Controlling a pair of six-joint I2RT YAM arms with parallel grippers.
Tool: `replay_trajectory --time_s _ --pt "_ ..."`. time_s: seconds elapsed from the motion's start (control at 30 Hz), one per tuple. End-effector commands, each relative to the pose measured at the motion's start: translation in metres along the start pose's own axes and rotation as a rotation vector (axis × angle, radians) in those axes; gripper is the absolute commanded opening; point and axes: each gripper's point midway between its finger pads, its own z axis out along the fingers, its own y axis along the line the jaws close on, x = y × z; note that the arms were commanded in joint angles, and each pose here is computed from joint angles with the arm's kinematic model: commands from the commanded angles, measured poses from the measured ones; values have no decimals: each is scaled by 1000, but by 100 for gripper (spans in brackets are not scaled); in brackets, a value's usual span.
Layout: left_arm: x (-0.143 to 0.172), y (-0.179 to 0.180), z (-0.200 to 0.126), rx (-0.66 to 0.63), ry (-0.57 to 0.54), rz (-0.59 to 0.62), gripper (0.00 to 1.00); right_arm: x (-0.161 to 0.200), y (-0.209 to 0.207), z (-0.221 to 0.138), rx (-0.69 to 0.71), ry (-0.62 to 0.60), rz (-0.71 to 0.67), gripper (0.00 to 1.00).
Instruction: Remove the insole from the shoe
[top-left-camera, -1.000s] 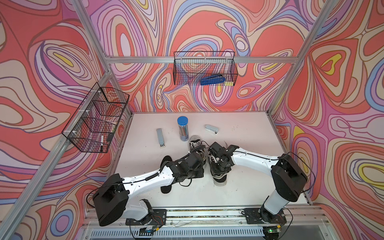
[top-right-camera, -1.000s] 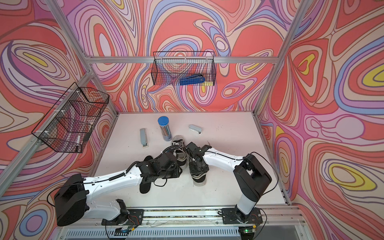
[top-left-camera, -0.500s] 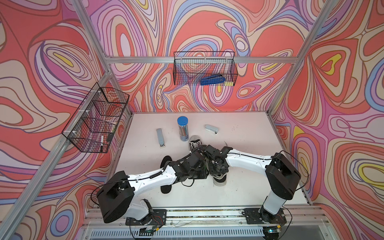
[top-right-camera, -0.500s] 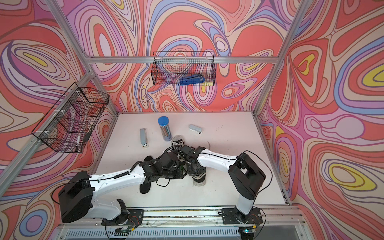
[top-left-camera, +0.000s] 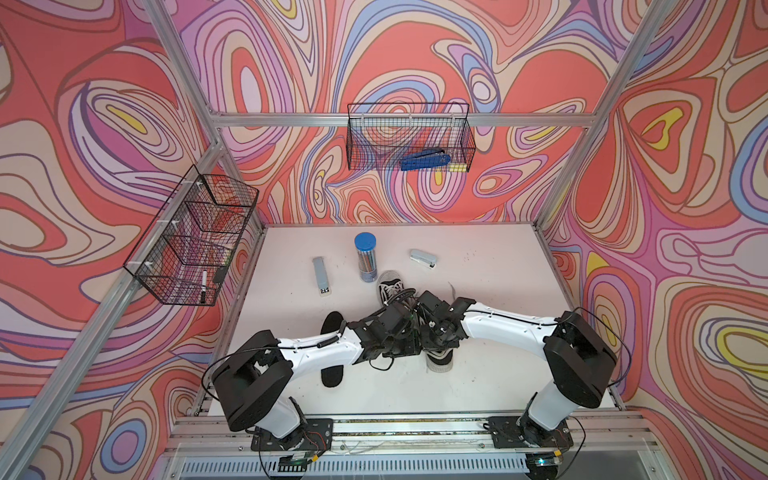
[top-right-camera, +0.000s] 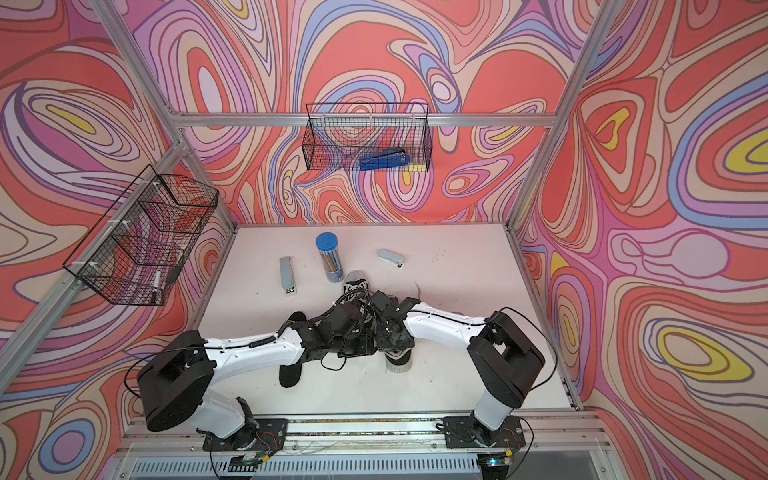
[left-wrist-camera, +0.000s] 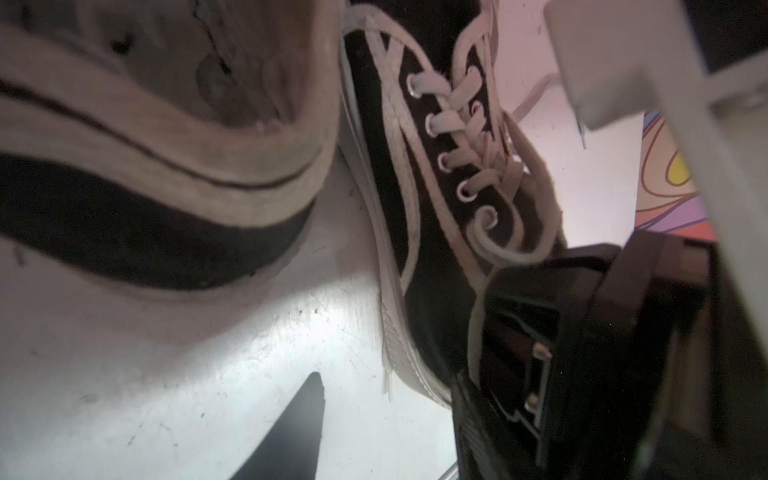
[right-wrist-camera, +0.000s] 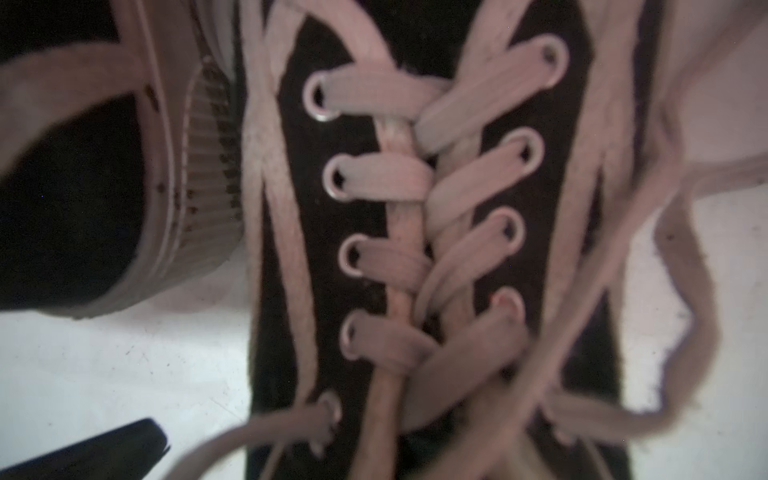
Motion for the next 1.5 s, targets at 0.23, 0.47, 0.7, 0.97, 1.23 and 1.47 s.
replay_trajectory --time_s 0.23,0.47,0.7,0.97,1.23,1.47 --pt "-14 -40 9 214 -50 -37 59 1 1 15 -60 -2 45 0" --pt "-15 -43 13 207 -38 -18 58 -2 7 12 -111 -9 63 0" --pt "-22 -48 -3 277 -115 -29 59 -1 0 11 -151 -9 103 0" --pt "-17 -48 3 302 -96 -43 72 0 6 14 -216 -2 122 0" --pt "-14 -45 15 280 -62 -49 50 -3 9 10 -239 -8 128 0" --pt "-16 -24 17 151 -63 -49 0 -12 -12 -2 -187 -40 139 0"
